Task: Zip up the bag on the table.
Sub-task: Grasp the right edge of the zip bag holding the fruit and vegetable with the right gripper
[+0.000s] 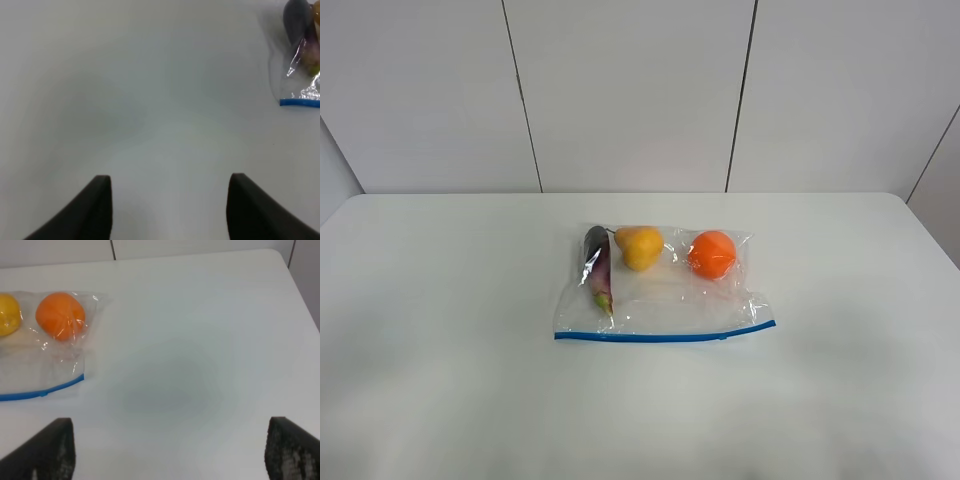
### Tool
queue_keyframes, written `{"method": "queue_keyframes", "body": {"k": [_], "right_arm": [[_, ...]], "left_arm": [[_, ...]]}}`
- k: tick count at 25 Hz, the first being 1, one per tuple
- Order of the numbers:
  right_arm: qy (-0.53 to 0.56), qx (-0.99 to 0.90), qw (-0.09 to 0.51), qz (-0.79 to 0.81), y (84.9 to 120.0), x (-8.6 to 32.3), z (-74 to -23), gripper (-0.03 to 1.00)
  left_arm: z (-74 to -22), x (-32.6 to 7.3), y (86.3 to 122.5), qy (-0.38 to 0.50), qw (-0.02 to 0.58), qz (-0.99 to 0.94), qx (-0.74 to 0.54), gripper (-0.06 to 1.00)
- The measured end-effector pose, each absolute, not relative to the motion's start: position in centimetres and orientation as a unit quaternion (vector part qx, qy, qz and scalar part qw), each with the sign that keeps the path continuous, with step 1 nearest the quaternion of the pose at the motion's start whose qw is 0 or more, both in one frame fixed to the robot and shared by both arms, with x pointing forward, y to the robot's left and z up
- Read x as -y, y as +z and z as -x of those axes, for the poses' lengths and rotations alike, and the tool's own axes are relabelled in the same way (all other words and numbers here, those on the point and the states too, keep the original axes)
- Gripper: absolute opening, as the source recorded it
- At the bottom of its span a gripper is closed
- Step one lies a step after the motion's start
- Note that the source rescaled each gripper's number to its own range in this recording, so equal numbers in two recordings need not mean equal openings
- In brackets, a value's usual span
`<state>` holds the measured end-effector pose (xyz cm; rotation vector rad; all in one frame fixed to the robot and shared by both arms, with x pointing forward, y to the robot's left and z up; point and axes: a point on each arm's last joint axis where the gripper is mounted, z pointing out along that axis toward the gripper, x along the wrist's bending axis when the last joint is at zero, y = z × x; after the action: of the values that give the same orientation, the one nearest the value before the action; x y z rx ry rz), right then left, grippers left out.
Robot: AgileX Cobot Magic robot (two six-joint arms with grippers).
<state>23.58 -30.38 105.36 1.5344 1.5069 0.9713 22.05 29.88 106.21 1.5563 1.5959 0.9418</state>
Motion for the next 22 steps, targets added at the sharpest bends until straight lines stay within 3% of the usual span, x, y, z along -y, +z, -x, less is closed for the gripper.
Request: {"method": "queue_keyframes", "body": {"k": [22], "right_arm": [[0.361,-0.598,0.375,-0.61,106.1,30.47,-24.54,1.0]], "left_arm": [[-22.05,-29.87,106.21,0.364,0.353,-0.602,-0.617,1.0]]}}
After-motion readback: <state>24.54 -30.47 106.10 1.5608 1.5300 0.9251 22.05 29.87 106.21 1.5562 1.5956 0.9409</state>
